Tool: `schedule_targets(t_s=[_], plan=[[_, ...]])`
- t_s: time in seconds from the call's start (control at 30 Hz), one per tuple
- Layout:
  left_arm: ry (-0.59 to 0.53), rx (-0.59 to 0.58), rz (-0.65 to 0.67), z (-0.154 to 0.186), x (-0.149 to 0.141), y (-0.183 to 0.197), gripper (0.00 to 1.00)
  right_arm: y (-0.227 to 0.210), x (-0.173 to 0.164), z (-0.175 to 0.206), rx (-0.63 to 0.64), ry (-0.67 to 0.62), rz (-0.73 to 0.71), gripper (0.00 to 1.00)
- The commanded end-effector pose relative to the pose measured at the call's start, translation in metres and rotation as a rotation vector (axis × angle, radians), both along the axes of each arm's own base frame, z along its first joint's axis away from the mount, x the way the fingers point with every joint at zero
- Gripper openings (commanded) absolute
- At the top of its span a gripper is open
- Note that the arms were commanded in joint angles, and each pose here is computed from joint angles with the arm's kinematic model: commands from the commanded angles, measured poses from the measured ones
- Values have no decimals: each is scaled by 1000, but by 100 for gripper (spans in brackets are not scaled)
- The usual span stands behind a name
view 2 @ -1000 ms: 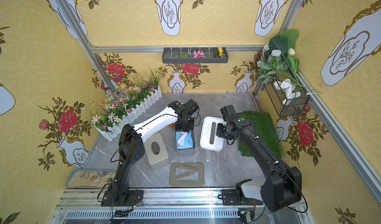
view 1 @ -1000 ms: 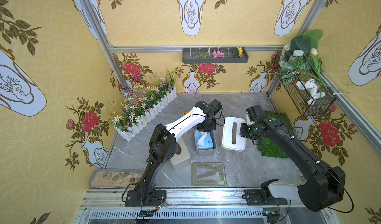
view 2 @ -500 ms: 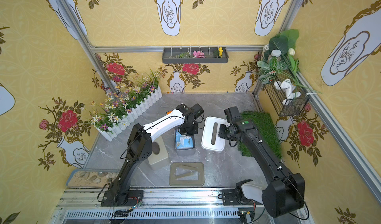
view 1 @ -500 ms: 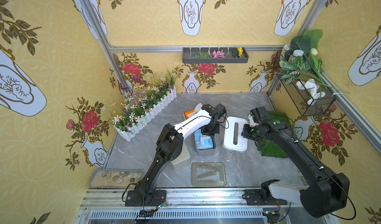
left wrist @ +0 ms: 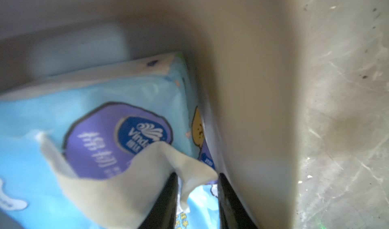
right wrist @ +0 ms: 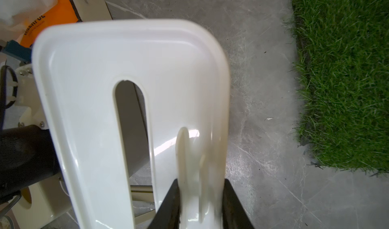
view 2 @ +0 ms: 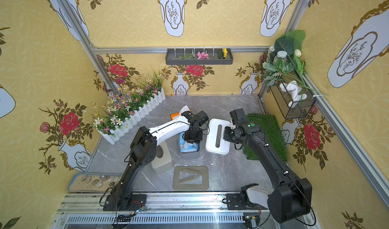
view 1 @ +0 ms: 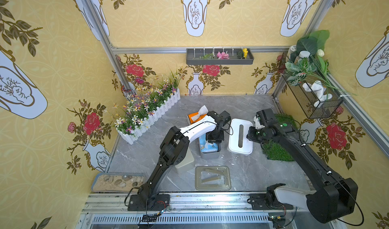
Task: Put the tissue paper into the tissue box
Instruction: Adjust the paper towel in the tissue box.
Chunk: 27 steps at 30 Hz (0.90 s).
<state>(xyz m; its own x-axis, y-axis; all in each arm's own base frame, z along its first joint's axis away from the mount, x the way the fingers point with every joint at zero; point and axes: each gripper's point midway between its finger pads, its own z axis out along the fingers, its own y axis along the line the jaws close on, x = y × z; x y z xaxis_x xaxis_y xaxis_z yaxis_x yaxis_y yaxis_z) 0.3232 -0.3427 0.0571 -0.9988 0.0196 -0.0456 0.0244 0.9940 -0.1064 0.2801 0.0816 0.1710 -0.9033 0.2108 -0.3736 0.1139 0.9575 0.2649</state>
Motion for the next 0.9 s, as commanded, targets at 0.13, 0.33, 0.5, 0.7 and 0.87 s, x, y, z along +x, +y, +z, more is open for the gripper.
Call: schedule_targets(t_s=[0.13, 0.33, 0.5, 0.7, 0.87], plan=[[-84, 3, 8, 27, 8, 6, 57, 6, 3, 8, 22, -27, 16, 18], [-140, -13, 6, 51, 12, 10, 61, 12, 4, 8, 27, -31, 33, 18], [-168, -18, 1, 63, 13, 12, 62, 24, 6, 9, 17, -31, 63, 18], [-190, 61, -16, 75, 6, 35, 64, 32, 10, 9, 10, -35, 79, 18], [-162, 106, -28, 66, -8, 53, 63, 31, 12, 10, 2, -38, 76, 18]])
